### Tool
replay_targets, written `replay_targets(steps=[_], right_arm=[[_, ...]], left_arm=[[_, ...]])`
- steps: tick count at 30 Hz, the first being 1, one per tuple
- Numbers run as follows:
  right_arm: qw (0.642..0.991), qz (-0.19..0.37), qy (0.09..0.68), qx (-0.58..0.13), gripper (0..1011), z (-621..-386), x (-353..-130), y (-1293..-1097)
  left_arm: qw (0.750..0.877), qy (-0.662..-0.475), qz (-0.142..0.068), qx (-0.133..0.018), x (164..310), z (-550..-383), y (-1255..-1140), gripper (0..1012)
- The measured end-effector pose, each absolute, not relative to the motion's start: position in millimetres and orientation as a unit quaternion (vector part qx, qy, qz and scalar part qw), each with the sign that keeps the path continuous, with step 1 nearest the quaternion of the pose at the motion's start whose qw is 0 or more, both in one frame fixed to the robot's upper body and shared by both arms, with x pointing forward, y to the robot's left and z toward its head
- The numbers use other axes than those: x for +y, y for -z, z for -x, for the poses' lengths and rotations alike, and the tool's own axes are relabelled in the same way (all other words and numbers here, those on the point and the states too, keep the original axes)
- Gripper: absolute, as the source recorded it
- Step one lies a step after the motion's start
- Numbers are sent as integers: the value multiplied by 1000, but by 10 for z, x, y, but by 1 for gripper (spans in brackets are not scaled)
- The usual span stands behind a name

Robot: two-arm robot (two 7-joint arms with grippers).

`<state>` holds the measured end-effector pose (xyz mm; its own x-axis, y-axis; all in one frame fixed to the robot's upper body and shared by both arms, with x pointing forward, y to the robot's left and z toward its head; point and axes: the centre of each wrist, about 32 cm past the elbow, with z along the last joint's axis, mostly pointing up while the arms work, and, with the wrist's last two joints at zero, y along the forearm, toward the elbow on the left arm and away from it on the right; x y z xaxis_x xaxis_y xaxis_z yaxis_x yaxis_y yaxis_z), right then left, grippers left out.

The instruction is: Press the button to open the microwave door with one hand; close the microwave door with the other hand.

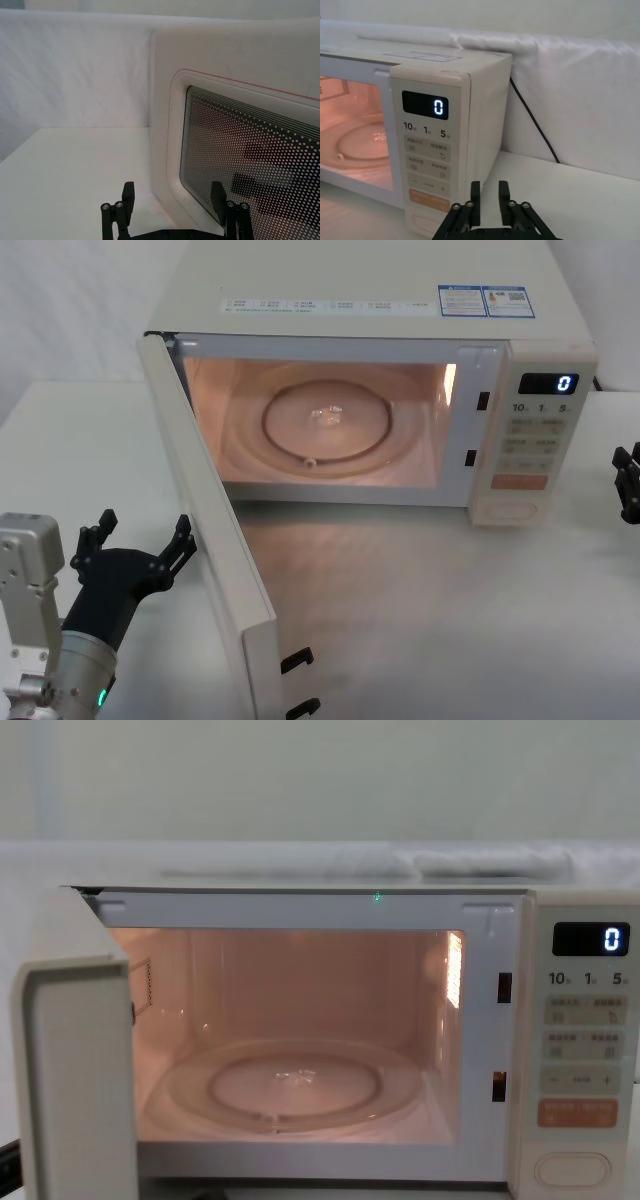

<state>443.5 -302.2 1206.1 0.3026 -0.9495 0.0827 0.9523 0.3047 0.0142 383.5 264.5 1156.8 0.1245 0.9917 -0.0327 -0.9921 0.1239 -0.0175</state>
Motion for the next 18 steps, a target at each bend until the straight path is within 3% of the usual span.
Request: replay_targets(steps=[8,18], right_arm=[[806,19,590,-38,434,-4435,-3021,-12062],[806,19,590,-38,796,-4435,-3018,-12064]], left_arm=[[750,-662,17,6,2645,-3835,-11568,1001],[750,-662,17,6,2645,-3835,-11568,1001]])
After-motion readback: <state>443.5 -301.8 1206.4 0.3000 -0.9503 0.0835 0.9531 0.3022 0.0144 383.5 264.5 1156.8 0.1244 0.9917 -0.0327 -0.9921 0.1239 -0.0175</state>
